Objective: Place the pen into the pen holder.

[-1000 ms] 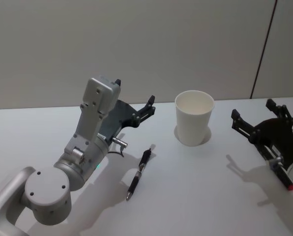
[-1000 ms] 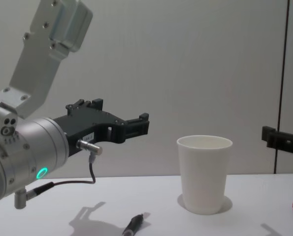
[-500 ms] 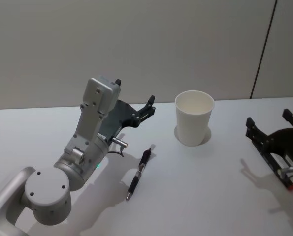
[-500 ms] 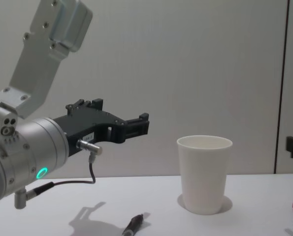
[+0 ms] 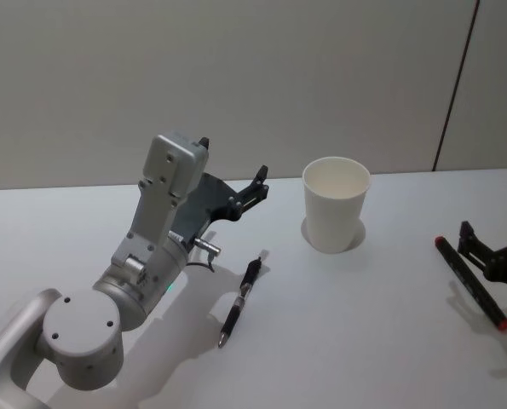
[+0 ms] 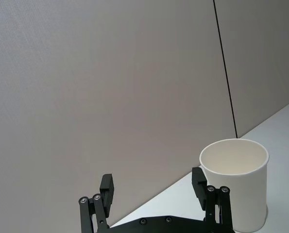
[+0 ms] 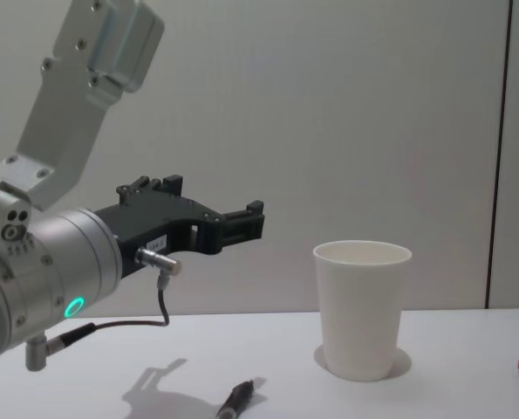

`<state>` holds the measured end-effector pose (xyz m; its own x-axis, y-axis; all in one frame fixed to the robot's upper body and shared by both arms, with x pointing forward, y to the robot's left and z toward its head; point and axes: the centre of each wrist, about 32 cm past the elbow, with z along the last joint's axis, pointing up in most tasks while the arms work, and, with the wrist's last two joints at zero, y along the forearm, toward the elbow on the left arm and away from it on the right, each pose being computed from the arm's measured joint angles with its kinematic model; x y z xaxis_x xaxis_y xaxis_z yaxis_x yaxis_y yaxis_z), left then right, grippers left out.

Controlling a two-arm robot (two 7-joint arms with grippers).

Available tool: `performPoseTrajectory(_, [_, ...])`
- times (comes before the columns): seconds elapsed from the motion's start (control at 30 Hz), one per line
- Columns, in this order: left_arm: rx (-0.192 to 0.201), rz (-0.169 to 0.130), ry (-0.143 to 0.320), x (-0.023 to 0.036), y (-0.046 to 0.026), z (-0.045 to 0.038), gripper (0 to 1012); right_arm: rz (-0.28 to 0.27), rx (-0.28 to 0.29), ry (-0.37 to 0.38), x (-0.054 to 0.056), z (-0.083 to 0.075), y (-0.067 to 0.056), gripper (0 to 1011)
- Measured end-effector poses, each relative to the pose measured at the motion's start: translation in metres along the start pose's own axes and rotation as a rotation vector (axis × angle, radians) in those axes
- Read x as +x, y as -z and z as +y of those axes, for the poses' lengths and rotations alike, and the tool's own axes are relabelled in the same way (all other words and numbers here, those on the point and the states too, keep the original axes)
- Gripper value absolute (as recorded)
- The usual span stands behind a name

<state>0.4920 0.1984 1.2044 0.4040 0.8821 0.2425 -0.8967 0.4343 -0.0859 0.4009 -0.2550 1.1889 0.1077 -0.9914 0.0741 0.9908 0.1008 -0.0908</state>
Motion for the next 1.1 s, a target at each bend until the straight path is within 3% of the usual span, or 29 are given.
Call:
performPoseTrajectory(0.63, [0.0, 0.0, 0.0, 0.0, 0.0, 0.0, 1001, -0.032, -0.17, 0.058, -0.01, 0.013, -0.005, 1001])
performPoseTrajectory(1.1, [0.0, 0.0, 0.0, 0.0, 0.0, 0.0, 1001, -0.004, -0.276, 0.06, -0.02, 0.022, -0.002, 1002])
